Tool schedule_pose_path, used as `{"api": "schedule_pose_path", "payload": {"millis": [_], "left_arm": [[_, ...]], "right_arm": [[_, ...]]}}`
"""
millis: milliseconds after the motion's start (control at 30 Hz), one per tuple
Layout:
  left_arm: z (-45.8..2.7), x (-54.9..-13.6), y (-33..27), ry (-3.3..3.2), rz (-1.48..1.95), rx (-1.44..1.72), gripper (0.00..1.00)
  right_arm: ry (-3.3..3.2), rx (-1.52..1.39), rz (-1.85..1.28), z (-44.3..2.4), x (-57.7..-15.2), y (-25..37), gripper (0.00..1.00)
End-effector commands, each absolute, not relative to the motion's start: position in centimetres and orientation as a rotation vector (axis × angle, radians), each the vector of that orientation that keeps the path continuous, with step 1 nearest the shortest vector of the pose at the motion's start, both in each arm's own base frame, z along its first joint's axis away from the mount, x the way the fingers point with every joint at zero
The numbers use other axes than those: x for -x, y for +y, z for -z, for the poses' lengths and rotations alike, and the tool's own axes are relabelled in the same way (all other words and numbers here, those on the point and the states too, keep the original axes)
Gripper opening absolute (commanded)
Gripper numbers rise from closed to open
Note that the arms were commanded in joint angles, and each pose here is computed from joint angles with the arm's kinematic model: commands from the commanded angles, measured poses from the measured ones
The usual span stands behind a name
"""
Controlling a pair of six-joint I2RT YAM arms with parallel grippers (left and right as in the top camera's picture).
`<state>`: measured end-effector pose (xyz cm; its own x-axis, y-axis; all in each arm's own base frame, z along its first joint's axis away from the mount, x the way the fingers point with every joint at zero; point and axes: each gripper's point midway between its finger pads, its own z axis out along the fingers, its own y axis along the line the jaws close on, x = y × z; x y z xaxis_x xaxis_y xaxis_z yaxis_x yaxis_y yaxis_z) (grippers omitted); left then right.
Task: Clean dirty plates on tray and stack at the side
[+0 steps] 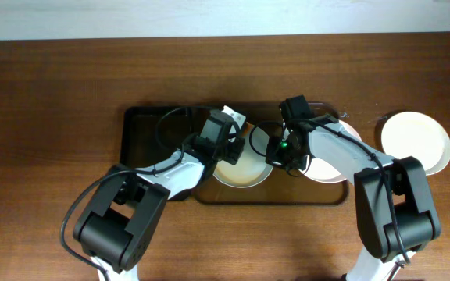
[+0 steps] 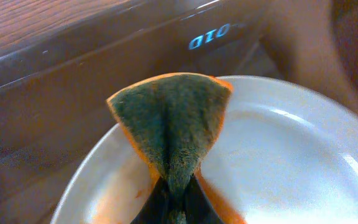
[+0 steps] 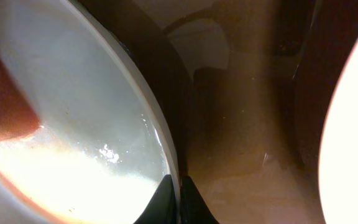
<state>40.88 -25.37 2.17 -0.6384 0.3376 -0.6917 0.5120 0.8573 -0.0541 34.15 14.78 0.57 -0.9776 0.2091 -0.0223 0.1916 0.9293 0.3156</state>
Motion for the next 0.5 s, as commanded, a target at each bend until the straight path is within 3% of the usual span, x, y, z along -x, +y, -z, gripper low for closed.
{"api": "schedule_pose_path", "payload": {"millis": [0,167,367,467], "left_arm": [[-1.2,-42.6,-21.6,2.313,0.008,-0.578,0.00],[-3.5,-44.6,-17.5,2.228,-0.300,-0.472,0.00],[-16.4,-45.0,-15.3,1.991,-0.358,-0.249,0.00],[-16.8,-42.9,-12.6,2.089,-0.323,-0.117,0.00]], "right_arm": [[3.055,-0.305,-0.444,0.2,-33.4,14.4,0.04],[3.055,-0.305,-0.443,0.2,-33.4,14.4,0.04],[3.056,-0.305,-0.444,0.2,-33.4,14.4,0.04],[3.059,-0.306,-0.443,0.2,-33.4,14.3,0.20]]}}
